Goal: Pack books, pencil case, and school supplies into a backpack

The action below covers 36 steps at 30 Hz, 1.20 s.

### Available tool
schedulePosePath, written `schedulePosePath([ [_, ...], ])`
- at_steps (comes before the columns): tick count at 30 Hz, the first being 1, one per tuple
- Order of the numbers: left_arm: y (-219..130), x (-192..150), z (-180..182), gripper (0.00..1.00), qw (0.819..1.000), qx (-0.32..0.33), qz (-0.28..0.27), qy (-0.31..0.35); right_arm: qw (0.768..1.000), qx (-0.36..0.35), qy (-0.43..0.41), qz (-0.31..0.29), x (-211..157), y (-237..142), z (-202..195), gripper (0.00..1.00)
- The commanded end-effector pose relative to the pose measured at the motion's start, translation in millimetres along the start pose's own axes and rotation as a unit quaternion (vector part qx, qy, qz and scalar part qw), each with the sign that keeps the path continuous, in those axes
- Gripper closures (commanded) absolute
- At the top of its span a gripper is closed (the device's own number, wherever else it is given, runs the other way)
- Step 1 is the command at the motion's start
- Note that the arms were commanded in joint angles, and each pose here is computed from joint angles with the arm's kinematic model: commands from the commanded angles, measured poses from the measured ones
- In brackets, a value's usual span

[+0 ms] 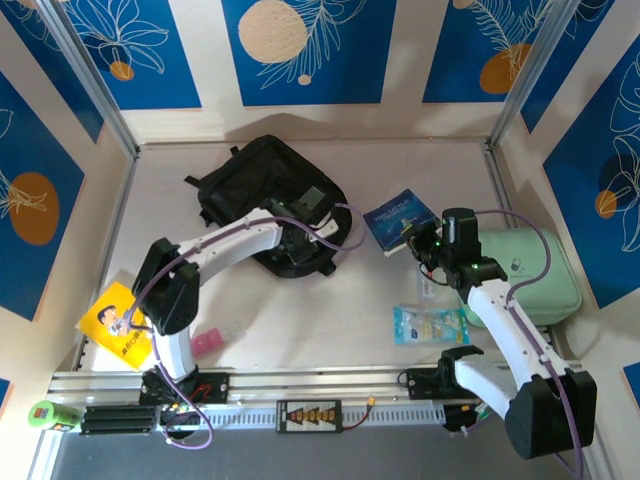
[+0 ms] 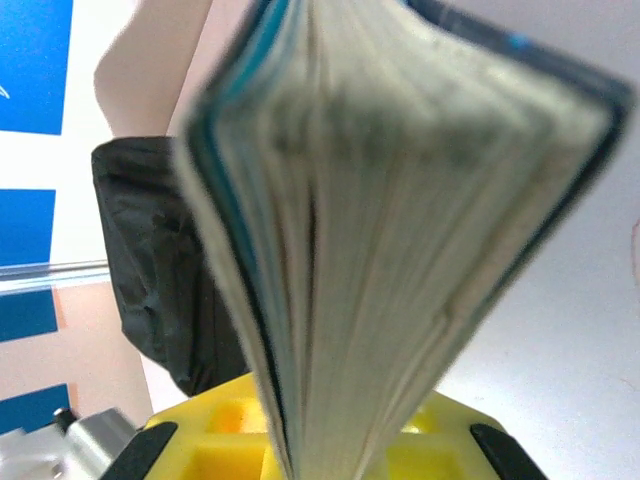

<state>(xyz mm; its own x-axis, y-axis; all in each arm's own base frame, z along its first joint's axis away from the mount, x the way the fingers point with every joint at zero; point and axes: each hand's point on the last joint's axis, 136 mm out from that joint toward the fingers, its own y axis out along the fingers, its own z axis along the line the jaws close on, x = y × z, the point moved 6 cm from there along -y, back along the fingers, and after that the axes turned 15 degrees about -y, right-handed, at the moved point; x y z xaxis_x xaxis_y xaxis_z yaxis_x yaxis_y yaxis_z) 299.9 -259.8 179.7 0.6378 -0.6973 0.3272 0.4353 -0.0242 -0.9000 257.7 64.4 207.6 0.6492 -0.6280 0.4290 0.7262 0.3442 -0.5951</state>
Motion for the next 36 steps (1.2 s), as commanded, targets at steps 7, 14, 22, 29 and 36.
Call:
schedulePosePath([
  [7,-68.0,19.6,35.6,0.92,0.985,0.045,-0.148,-0.079,0.998,0.06,-0.022,-0.029,15.4,-28.5,17.0,0.91],
  [14,-109.3,26.7,50.2,0.93,0.958,0.048,-0.255,-0.123,0.987,0.145,-0.061,0.012,3.7,-22.7,44.5,0.91],
  [22,-120.9,29.1,40.4,0.92,0.944,-0.017,-0.297,-0.139,0.976,0.184,-0.073,0.092,-32.0,15.2,78.8,0.91],
  [29,-123.4,29.7,36.0,0.94,0.942,-0.039,-0.304,-0.135,0.977,0.165,-0.037,0.131,-46.4,51.5,87.3,0.92],
  [36,-127.2,30.2,30.5,0.94,0.94,-0.066,-0.31,-0.126,0.971,0.197,-0.026,0.132,-37.9,60.9,103.7,0.92],
])
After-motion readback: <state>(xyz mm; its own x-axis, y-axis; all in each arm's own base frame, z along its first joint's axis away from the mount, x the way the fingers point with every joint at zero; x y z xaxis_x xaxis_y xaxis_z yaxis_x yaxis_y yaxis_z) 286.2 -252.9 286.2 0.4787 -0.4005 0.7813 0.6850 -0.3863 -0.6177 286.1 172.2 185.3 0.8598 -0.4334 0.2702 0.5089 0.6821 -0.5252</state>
